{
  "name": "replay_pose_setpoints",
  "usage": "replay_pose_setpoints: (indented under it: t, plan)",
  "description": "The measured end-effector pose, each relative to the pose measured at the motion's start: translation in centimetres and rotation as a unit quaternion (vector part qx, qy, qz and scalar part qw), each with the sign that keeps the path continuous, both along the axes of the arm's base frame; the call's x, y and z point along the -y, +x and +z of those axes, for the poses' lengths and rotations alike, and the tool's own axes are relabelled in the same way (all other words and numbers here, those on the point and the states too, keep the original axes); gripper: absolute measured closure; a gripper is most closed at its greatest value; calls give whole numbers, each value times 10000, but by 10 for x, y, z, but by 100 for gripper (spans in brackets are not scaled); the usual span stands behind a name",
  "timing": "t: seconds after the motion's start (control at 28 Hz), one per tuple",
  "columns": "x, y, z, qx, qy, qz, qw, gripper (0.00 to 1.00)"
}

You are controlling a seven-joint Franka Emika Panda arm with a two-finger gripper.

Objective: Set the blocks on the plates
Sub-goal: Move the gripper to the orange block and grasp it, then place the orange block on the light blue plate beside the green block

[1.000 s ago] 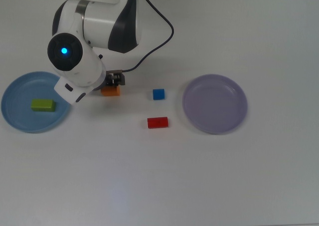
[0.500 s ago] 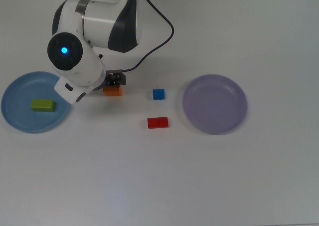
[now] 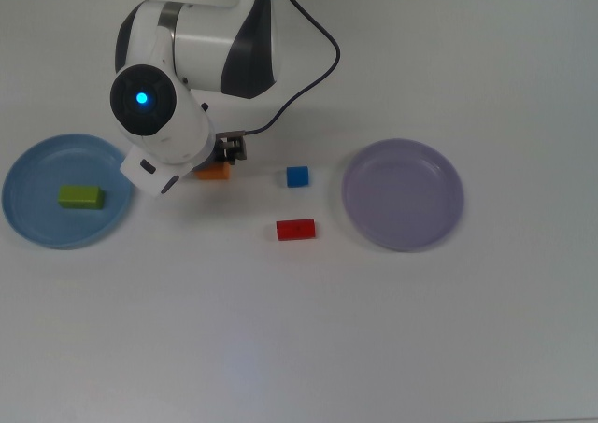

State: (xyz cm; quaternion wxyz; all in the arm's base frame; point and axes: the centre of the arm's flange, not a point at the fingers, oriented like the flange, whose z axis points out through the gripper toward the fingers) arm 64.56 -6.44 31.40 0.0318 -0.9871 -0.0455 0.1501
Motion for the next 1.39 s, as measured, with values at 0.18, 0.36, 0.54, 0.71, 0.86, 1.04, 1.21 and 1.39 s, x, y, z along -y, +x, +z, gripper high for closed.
replay_pose_setpoints:
  t: [0.18,0.36,0.54,0.71,0.86,1.04,1.21,1.39]
  plan:
    - [0,0,0,-2,0,0,10000,37]
    - [0,0,0,4,-1,0,10000,45]
    - [1,1,2,18,-4,-9,10000,45]
    - [26,3,33,289,-70,-181,9994,45]
    - [76,-2,72,609,-148,-522,9967,45]
    - [143,-19,88,740,-168,-866,9934,45]
    - [183,-24,72,891,-315,-1039,9901,45]
    - [196,-21,50,930,-377,-1108,9888,45]
